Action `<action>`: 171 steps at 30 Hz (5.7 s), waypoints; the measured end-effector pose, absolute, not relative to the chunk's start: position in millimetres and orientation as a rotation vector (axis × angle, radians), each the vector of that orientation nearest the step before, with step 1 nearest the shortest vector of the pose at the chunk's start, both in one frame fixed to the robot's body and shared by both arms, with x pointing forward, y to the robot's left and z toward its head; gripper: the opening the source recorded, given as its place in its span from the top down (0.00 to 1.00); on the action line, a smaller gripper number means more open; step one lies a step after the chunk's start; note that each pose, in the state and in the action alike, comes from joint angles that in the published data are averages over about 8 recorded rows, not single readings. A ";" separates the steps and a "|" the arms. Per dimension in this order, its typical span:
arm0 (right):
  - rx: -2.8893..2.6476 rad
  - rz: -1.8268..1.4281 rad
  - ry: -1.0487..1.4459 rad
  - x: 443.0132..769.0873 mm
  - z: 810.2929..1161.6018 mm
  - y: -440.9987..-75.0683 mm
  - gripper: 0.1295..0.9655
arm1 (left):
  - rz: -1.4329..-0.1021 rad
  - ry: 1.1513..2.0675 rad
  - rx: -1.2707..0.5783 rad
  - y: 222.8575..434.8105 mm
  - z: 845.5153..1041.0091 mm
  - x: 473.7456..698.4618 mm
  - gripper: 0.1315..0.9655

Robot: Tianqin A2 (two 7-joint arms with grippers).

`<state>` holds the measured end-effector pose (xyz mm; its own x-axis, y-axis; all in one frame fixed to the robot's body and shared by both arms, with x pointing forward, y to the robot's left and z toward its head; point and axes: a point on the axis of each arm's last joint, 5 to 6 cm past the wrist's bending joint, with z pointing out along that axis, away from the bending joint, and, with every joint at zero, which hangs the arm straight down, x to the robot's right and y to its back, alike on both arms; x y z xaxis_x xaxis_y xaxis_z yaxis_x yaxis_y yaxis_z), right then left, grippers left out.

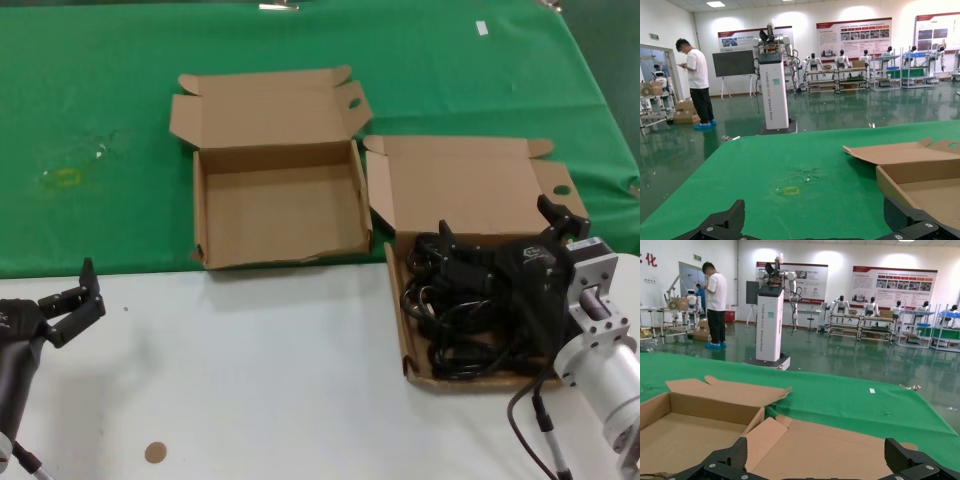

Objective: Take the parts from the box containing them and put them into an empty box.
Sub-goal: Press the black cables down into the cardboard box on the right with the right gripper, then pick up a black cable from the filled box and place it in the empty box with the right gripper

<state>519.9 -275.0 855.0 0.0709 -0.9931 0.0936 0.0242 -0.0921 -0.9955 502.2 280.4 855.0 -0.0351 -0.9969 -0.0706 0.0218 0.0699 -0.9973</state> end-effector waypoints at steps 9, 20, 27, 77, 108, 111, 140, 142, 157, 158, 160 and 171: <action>-1.295 -1.233 1.095 519.9 855.0 -275.0 0.00 | -1.193 1.253 -1.125 280.4 855.0 502.2 0.00; -1.295 -1.233 1.095 519.9 855.0 -275.0 0.00 | -1.193 1.253 -1.125 280.4 855.0 502.2 0.04; -1.295 -1.233 1.095 519.9 855.0 -275.0 0.00 | -1.193 1.253 -1.125 280.4 855.0 502.2 0.07; -2.344 -0.925 0.232 561.7 999.6 -386.9 0.00 | -1.193 1.253 -1.125 280.4 855.0 502.2 0.98; -2.576 -0.724 -0.174 633.8 993.3 -373.5 0.07 | -1.193 1.253 -1.125 280.4 855.0 502.2 0.99; -2.587 -0.713 -0.177 636.0 991.0 -372.4 0.12 | -1.193 1.253 -1.125 280.4 855.0 502.2 0.99; -2.655 -0.678 -0.202 646.1 1000.5 -367.4 0.73 | -1.193 1.253 -1.125 280.4 855.0 502.2 0.99; -2.658 -0.675 -0.204 644.9 1007.5 -367.7 0.78 | -1.193 1.253 -1.125 280.4 855.0 502.2 0.99; -2.623 -0.747 -0.239 655.0 1083.6 -343.2 0.88 | -1.193 1.253 -1.125 280.4 855.0 502.2 0.99; -2.616 -0.756 -0.245 657.5 1088.0 -338.5 0.88 | -1.193 1.253 -1.125 280.4 855.0 502.2 0.99; -2.601 -0.775 -0.259 663.8 1095.5 -327.5 0.88 | -1.193 1.253 -1.125 280.4 855.0 502.2 0.99; -2.504 -0.822 -0.318 713.6 1094.7 -247.2 0.88 | -1.193 1.253 -1.125 280.4 855.0 502.2 0.99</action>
